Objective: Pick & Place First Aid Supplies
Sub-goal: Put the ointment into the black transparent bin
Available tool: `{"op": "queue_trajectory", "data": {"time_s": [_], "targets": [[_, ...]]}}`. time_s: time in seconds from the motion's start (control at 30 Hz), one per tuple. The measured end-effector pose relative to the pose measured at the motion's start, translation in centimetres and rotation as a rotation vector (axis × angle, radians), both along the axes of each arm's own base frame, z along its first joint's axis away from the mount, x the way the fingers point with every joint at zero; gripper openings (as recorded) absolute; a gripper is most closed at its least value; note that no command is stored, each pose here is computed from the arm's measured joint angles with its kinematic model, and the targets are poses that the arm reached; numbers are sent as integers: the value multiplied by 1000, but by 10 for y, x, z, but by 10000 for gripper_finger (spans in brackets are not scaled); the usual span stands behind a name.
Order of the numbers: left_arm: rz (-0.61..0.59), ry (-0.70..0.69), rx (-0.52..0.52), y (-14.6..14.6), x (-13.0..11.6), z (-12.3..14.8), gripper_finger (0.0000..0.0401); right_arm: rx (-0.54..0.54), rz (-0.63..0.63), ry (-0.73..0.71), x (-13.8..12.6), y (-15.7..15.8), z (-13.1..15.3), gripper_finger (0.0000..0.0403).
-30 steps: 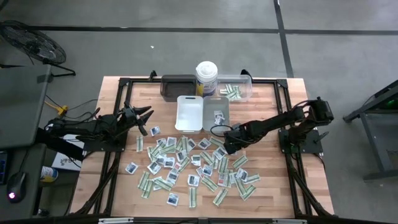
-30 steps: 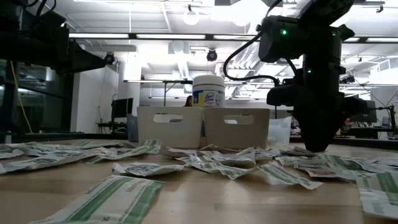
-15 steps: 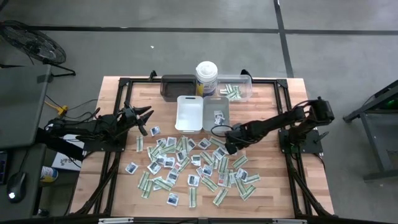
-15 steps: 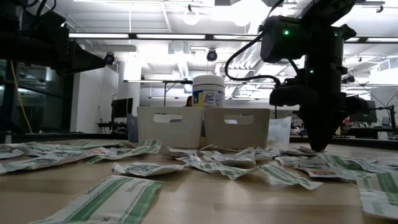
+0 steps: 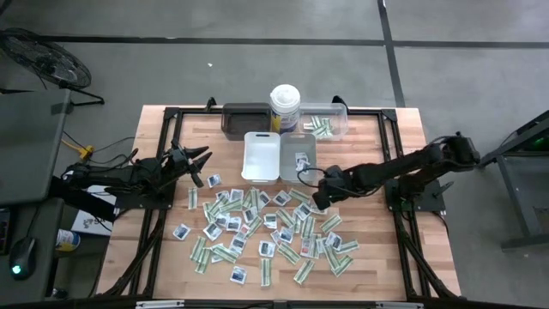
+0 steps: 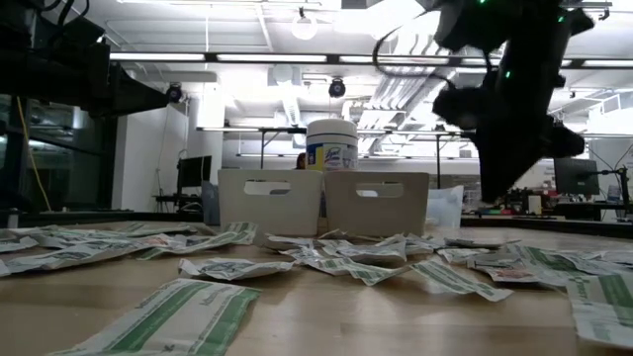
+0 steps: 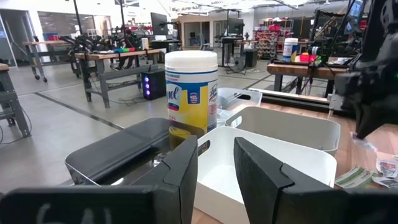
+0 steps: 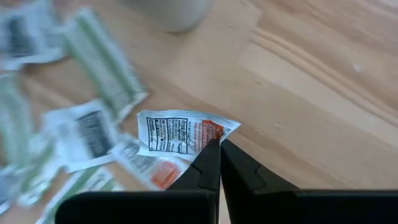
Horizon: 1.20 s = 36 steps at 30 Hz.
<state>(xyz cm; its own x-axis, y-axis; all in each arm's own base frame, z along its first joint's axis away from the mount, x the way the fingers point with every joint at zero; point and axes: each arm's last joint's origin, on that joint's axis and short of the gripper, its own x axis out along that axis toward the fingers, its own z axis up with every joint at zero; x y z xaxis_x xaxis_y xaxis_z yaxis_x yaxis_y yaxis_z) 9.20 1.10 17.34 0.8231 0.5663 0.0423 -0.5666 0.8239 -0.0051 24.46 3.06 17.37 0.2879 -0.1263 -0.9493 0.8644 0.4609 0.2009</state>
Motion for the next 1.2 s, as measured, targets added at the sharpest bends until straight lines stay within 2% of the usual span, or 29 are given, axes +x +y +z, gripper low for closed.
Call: {"op": "queue_trajectory", "data": {"time_s": [0.13, 0.27, 0.5, 0.8, 1.0, 1.2], "targets": [[0, 0, 0, 0, 0, 0, 101, -39, 68, -71, -5, 8, 14, 0], [0, 0, 0, 0, 0, 0, 101, -132, 107, -185, -8, 14, 31, 0], [0, 0, 0, 0, 0, 0, 101, -331, 95, -365, -4, 16, 50, 0], [-2, -17, -15, 0, 0, 1, 101, -480, 118, -516, 10, 16, 64, 0], [-96, -60, -68, -2, 1, 2, 101, -597, 129, -561, 15, 15, 71, 0], [-292, -172, -144, -7, 3, 9, 101, -742, 159, -583, 20, 13, 81, 0]]}}
